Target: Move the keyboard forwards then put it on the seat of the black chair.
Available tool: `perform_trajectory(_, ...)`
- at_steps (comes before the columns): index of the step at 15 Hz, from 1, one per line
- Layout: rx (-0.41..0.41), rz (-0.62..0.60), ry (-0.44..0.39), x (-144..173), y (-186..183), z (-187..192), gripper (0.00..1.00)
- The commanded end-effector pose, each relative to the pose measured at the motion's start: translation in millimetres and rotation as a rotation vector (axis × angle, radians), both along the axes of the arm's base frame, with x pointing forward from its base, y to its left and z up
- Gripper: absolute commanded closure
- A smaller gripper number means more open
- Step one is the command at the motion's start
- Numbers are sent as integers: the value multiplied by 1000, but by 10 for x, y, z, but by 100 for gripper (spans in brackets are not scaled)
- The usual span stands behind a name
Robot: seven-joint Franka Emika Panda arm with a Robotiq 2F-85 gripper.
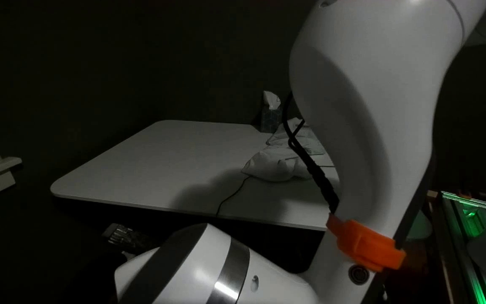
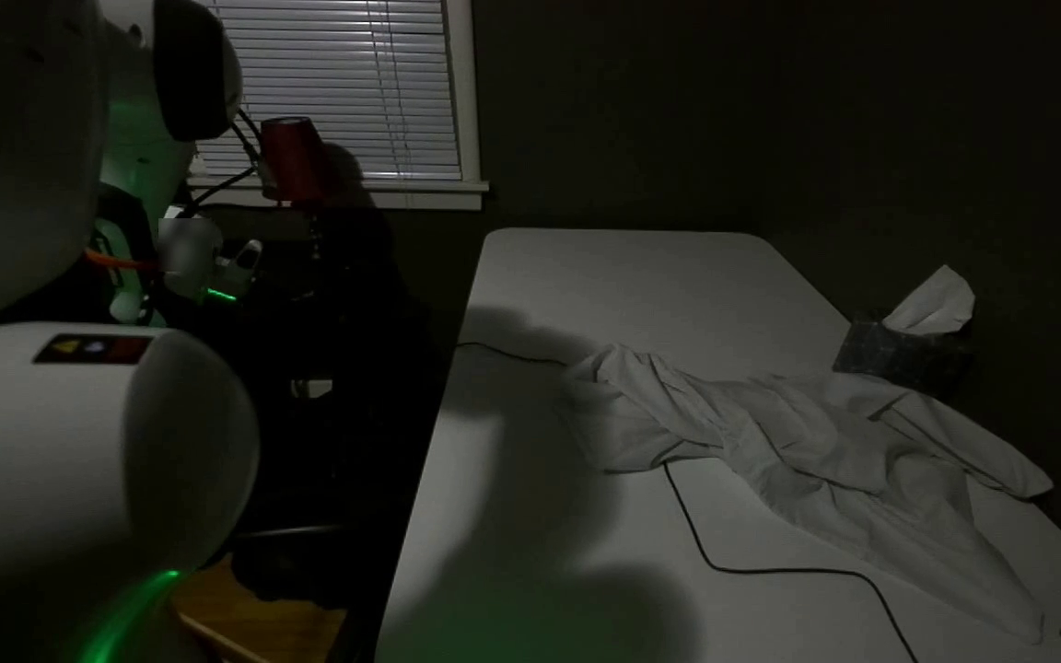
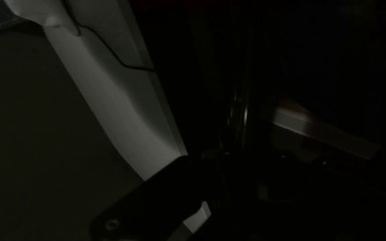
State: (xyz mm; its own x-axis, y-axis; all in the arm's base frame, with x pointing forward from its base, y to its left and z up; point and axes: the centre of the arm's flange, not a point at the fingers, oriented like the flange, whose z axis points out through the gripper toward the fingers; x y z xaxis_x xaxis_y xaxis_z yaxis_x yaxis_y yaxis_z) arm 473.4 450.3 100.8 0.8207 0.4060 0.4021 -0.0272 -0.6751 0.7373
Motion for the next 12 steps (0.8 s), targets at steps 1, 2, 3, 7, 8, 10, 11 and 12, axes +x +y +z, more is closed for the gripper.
perform_trajectory(1,128,43,43,-4,-83,88,95)
perform_trajectory(2,160,61,43,27,-106,60,95)
perform_trajectory(3,194,66,69,33,-128,31,95)
perform_trajectory(7,292,110,183,-40,-224,-173,95)
perform_trajectory(8,318,135,208,-74,-234,-208,95)
perform_trajectory(10,360,177,267,-144,-206,-206,95)
perform_trajectory(11,366,196,281,-166,-195,-225,95)
perform_trajectory(12,372,202,298,-195,-174,-237,95)
